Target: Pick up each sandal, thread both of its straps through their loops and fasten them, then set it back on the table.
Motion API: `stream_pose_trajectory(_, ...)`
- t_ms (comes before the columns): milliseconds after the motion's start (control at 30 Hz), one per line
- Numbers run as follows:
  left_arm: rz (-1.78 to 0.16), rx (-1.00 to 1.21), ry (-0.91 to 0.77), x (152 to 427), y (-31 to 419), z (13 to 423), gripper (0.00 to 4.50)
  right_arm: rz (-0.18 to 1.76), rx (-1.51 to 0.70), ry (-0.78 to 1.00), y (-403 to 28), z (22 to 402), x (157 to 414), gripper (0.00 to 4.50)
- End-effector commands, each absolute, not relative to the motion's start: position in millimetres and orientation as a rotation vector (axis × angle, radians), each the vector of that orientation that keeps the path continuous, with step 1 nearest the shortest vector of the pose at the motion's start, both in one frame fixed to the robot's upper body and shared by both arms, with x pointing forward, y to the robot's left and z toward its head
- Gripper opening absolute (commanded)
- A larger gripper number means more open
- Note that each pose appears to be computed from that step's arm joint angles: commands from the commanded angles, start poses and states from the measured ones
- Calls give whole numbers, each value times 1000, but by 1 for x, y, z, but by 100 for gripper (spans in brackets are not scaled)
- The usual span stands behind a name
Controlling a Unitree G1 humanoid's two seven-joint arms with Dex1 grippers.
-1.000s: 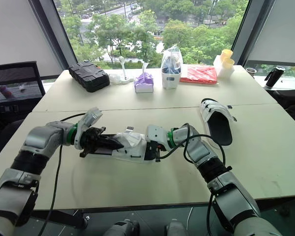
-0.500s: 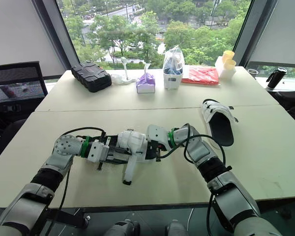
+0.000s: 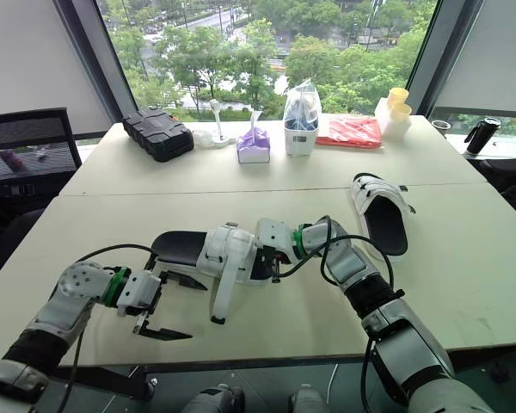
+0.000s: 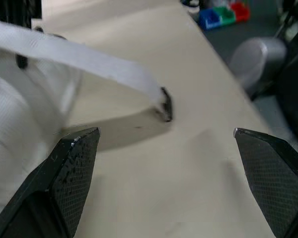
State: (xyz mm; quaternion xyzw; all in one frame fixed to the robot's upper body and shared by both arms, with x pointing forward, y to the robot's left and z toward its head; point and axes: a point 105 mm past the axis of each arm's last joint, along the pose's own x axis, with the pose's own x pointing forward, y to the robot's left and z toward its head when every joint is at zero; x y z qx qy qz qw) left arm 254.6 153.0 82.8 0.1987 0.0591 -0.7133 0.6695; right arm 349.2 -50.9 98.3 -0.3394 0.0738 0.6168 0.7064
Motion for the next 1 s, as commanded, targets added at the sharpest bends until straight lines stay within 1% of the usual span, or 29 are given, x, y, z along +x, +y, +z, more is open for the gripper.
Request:
stream_pose_trajectory(33,-1531,232,188,261,147,105,447,1377,-770,263,-59,77,346,0)
stream_pose_trajectory(67,-1507,168,211,263,146,108,447,1377,-771,262,-58,77,346,0)
stream_pose_trajectory(133,-1450,-37,318,268,142,114,447,1380,-772,261,-58,77,346,0)
stream_pose_trajectory(233,-1412,-163,404,271,138,115,447,1381,-777,261,-57,77,347,0)
stream_pose_trajectory(300,-1397,-212,443,272,133,113,447,1382,-778,259,-57,77,347,0)
stream_pose_trajectory(400,-1401,-169,458,274,124,102,447,1384,-779,258,-57,78,347,0)
stream_pose_trajectory(533,-1454,-191,500,265,115,95,447,1383,-777,257,-56,78,347,0)
stream_pose_trajectory(633,-1463,-190,509,265,112,91,367,1382,-777,258,-56,78,347,0)
stream_pose_trajectory(733,-1463,-186,506,268,108,90,221,1381,-776,257,-56,79,347,0)
stream_pose_trajectory(867,-1453,-202,495,273,105,91,10,1380,-775,257,-56,79,347,0)
stream_pose_trajectory(1000,-1455,-238,494,275,101,96,4,1380,-774,258,-56,78,347,0)
